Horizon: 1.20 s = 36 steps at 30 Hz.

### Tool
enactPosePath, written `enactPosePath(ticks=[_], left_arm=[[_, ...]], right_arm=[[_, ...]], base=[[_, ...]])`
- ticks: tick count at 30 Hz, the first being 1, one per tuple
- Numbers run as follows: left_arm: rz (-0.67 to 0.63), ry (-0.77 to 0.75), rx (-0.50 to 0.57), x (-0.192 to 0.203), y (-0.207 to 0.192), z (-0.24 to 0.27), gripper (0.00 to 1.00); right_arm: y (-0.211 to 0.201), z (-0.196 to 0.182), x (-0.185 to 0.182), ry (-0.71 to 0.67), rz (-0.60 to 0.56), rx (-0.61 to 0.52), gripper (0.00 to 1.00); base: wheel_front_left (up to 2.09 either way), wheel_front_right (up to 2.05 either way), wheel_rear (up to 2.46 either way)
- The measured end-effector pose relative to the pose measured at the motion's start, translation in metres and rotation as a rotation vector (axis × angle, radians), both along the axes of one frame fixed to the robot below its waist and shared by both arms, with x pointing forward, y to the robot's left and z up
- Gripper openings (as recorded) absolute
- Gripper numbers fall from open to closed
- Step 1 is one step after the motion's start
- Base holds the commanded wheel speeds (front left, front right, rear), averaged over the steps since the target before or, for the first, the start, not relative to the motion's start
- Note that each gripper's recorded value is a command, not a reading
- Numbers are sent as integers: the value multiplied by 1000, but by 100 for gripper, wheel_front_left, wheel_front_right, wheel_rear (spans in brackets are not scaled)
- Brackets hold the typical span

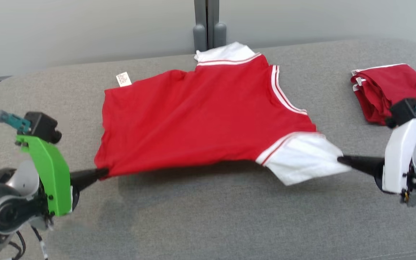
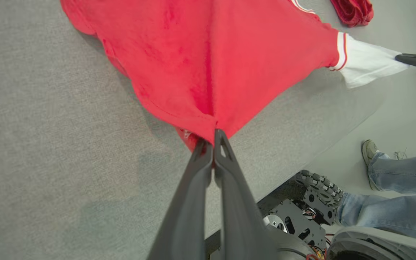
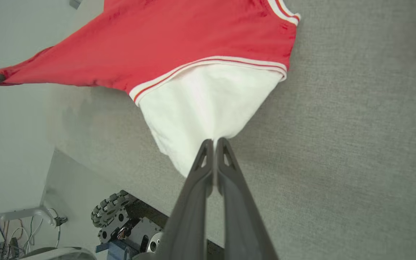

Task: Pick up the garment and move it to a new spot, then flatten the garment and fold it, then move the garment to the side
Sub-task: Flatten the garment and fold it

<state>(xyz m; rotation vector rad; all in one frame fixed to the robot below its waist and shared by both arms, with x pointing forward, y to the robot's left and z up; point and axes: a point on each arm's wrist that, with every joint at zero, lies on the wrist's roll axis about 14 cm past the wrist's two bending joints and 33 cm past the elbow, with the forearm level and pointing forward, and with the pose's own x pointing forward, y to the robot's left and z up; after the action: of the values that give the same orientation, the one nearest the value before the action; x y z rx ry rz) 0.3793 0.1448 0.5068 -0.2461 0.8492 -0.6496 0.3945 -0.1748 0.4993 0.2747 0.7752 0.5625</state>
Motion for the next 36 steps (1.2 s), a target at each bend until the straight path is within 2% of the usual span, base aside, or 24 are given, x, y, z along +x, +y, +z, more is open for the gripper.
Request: enactPosePath(ticks=[4,8,14,20,28,36], left_arm=[[-67,142,63,-46,0,-26,0],[-84,201,74,-68,-1,-34,0],[-83,232,62,-74,-4,-38,0],[-38,199,12,-49,-6,-25,0],[24,330,26,-31,10,-38,0],[110,358,7,8,17,-49,0]], right_arm=[[-7,-20,-49,130,82,-71,0],[-9,-24,-85,230,158,-94,0],[-9,-13,-91,245,199,-97,0],[-14,-6,-70,271,184,-93,0],[-18,-7,-5,292,92,-77,0],[0,-28,55,324,25,-101,0]], base=[[0,0,0],[0,0,0],[0,0,0],[0,0,0],[0,0,0],[0,0,0]])
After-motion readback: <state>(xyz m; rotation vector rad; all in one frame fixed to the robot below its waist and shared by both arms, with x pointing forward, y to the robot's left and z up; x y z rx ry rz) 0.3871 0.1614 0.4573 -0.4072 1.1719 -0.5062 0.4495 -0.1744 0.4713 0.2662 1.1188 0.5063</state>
